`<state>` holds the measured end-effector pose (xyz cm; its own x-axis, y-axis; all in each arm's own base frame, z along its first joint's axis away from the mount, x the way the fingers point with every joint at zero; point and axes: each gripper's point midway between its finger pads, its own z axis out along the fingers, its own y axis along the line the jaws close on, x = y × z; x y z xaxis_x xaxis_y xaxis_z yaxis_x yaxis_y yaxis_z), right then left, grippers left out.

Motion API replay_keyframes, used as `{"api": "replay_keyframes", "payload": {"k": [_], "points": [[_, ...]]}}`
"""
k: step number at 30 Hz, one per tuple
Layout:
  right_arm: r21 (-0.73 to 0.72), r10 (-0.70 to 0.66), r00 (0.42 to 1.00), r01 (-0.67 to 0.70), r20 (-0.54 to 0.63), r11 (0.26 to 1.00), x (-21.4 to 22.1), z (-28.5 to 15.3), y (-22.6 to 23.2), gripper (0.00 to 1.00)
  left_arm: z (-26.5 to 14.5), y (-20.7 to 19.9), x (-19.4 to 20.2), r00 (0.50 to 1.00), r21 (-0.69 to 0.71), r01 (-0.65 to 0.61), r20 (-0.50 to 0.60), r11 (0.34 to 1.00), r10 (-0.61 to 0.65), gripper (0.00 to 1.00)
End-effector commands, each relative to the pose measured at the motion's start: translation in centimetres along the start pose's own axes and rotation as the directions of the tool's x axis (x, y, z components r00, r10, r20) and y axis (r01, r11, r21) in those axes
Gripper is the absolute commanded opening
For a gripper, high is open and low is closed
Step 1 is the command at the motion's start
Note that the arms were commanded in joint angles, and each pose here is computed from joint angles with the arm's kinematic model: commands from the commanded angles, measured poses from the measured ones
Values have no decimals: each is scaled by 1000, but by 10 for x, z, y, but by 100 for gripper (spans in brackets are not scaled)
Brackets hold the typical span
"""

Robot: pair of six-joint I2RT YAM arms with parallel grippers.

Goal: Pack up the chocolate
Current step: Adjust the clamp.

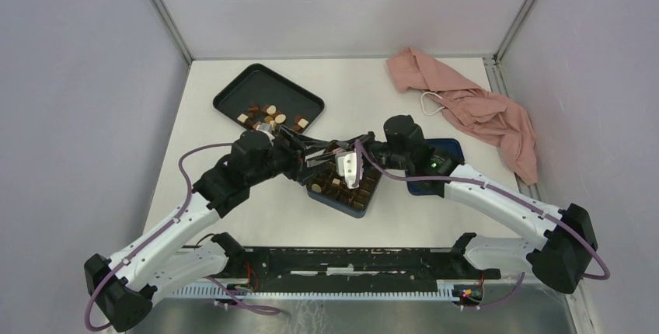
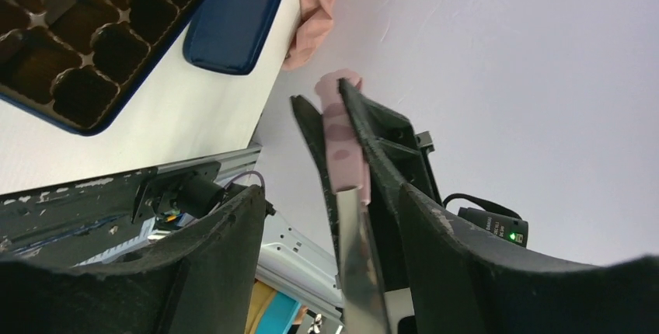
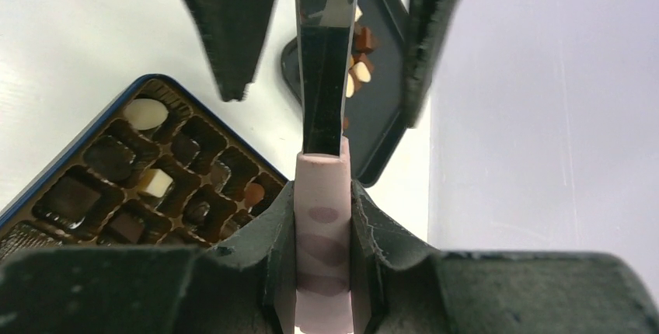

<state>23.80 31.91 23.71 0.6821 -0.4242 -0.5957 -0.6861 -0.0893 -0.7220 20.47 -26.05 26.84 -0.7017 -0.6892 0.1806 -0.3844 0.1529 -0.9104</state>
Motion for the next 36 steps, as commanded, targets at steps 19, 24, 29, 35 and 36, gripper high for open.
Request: {"api": "replay_keyframes", "payload": {"k": [19,24,29,35,36], "points": [[130,-3,1000,2,11,992,0,8,-13,16,4,-17,4,998,18,58,-18,998,-58,17],[120,1,1000,-3,13,993,-1,7,-11,19,6,-15,4,999,26,49,-24,998,-49,2],[114,8,1000,-9,8,993,-1,5,-10,43,8,-15,3,1000,38,22,-15,999,-21,2],[90,49,999,-50,12,995,-7,0,-10,74,9,-21,-6,999,107,-22,32,994,18,2],[89,53,998,-54,15,995,-8,-1,-10,76,11,-20,-5,999,115,-25,27,993,22,2]]}}
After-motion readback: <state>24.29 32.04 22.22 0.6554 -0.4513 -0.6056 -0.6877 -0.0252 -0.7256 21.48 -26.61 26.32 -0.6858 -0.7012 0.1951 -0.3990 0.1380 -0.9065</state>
